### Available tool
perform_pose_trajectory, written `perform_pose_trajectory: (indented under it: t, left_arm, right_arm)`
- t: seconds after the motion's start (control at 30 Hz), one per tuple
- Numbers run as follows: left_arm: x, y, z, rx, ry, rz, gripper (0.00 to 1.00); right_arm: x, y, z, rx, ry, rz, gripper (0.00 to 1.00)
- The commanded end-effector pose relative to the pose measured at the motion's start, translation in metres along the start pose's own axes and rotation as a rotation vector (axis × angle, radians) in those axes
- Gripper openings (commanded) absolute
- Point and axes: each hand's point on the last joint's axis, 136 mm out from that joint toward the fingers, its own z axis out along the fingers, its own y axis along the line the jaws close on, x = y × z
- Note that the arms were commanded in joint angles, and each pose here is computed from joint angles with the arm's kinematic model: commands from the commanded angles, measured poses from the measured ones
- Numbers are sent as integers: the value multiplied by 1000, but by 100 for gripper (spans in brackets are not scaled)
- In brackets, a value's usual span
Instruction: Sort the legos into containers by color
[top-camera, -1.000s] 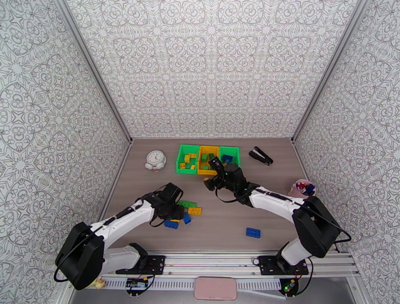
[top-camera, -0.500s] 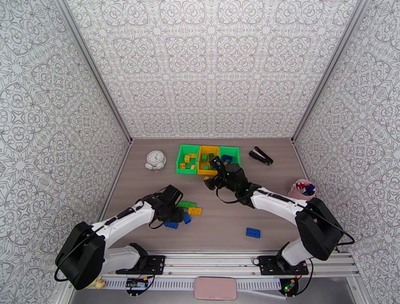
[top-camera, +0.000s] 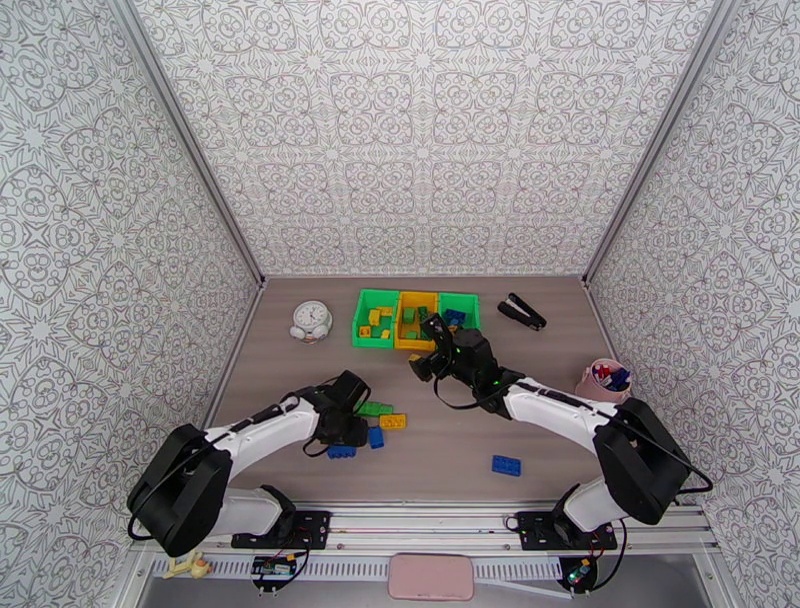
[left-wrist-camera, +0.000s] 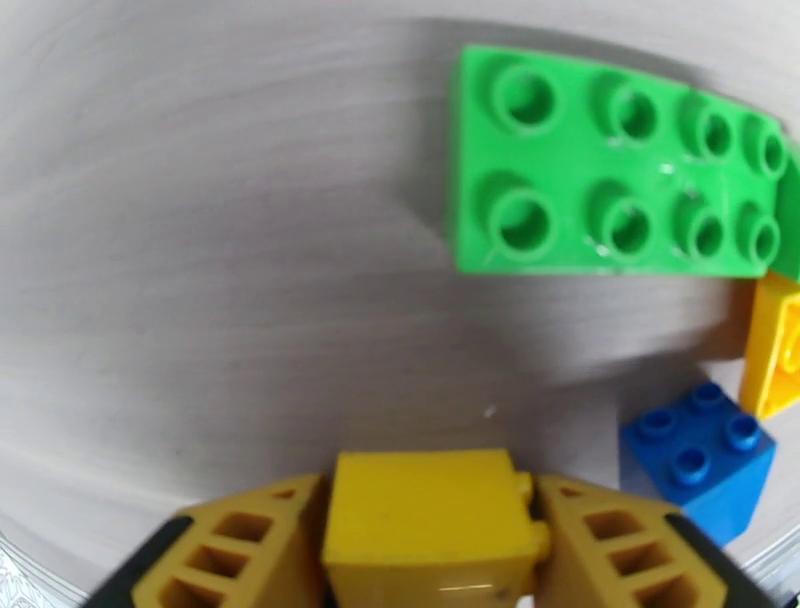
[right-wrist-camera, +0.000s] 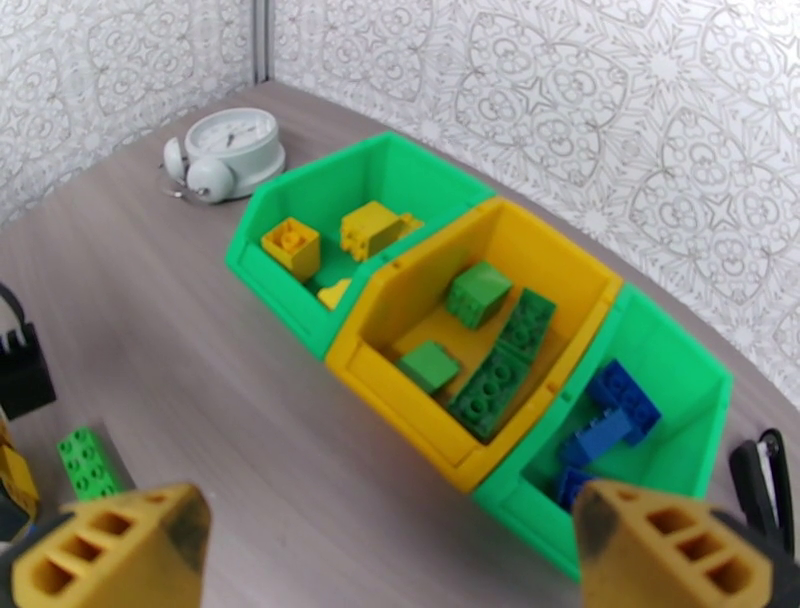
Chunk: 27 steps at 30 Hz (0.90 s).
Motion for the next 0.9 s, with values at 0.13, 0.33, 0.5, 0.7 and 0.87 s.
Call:
perform_pose_trajectory:
  t: [0.13,0.33,0.5,0.7,0.87]
  left_arm:
    - [-24,-13,-29,34,-90,24,40]
    - [-74,-32,-76,128,-337,44,39]
    - [-133,-47,-107,192,-536,8,37]
    - [-228,-48,-133,219,-770,-94,38]
    - [-295,-47,-121,195,-775,-94,38]
  right_arm:
    - [-15,-2,-18,-8,-43,35,100]
    - [-19,-3,-33,-7,-58,35,100]
    - [-18,-6,-44,7,-66,39,100]
    - [-17,-7,-51,10,-70,49,100]
    - [-13,-7,-54,11,-60,57,100]
